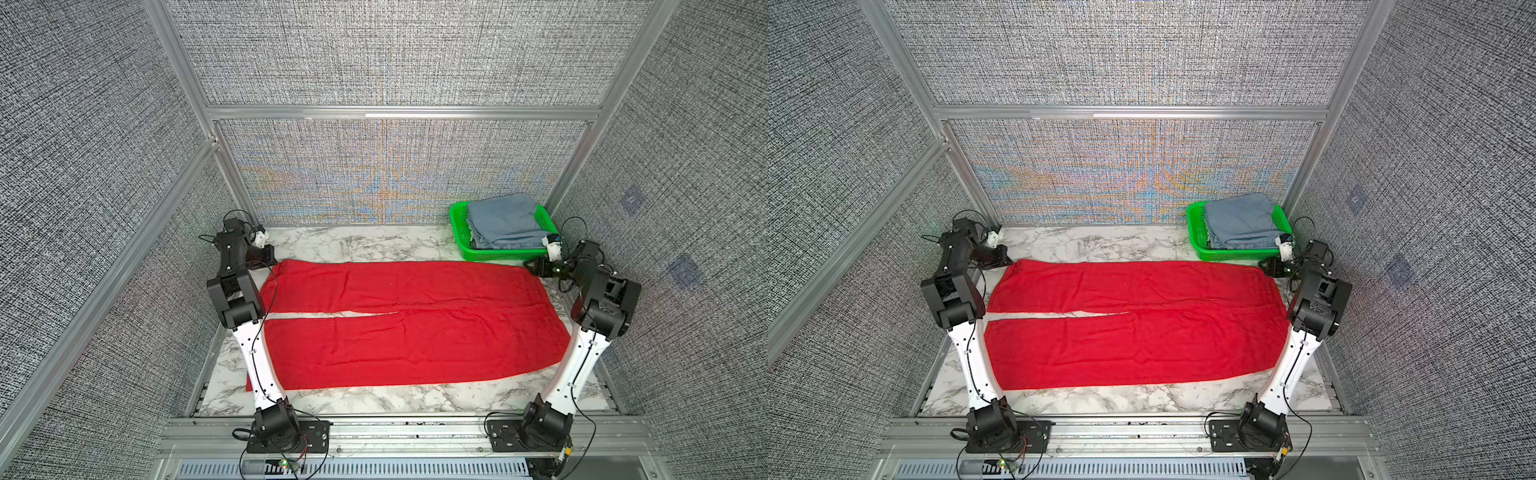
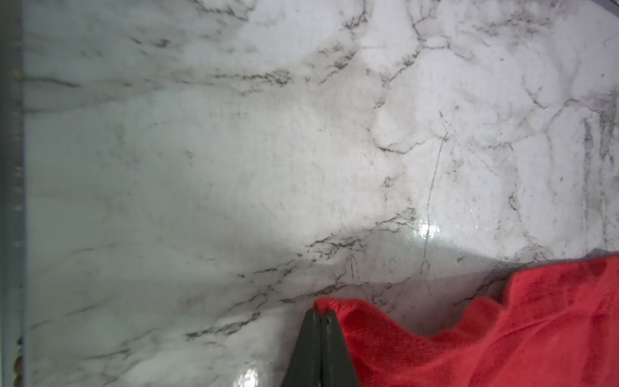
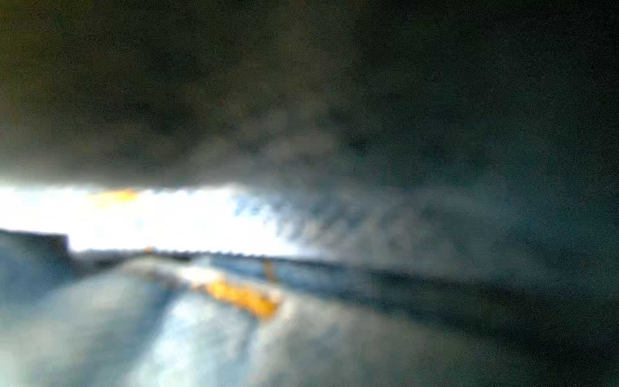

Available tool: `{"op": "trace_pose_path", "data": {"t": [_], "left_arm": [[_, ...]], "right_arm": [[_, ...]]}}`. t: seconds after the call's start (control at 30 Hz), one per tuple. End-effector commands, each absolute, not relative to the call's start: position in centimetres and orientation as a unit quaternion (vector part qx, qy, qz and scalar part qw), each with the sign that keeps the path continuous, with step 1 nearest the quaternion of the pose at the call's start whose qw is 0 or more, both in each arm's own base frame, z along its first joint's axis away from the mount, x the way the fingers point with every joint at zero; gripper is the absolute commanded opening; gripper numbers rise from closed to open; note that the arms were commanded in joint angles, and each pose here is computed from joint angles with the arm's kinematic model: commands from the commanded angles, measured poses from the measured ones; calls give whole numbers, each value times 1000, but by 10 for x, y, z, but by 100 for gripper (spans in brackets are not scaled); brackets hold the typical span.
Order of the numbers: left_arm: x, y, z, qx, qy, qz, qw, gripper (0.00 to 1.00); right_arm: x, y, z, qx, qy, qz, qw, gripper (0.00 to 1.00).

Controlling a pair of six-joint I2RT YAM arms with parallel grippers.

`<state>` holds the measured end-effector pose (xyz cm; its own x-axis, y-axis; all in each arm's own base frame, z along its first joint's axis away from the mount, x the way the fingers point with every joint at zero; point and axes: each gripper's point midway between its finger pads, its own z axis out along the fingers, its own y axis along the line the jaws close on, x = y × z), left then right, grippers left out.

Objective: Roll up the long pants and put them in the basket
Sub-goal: Fold the long pant at the center of the board.

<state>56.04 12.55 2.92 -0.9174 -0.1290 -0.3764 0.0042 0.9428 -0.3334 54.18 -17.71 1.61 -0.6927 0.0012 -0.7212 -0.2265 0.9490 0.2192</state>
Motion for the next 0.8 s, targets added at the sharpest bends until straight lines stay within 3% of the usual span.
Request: {"op": "trace_pose_path", "data": {"t": [0.0,0.53,0.77], "left_arm": [[559,124,34,-33,964,-172,201,2],[562,124,40,-34,959,-183,213,3],[560,125,44,-35,959,-184,212,2]], "right_arm": [[490,-156,-33,5,947,197,253,72],[468,-138,-42,16,955,208,213,64],[460,-136,-44,25,957,204,205,54]]}}
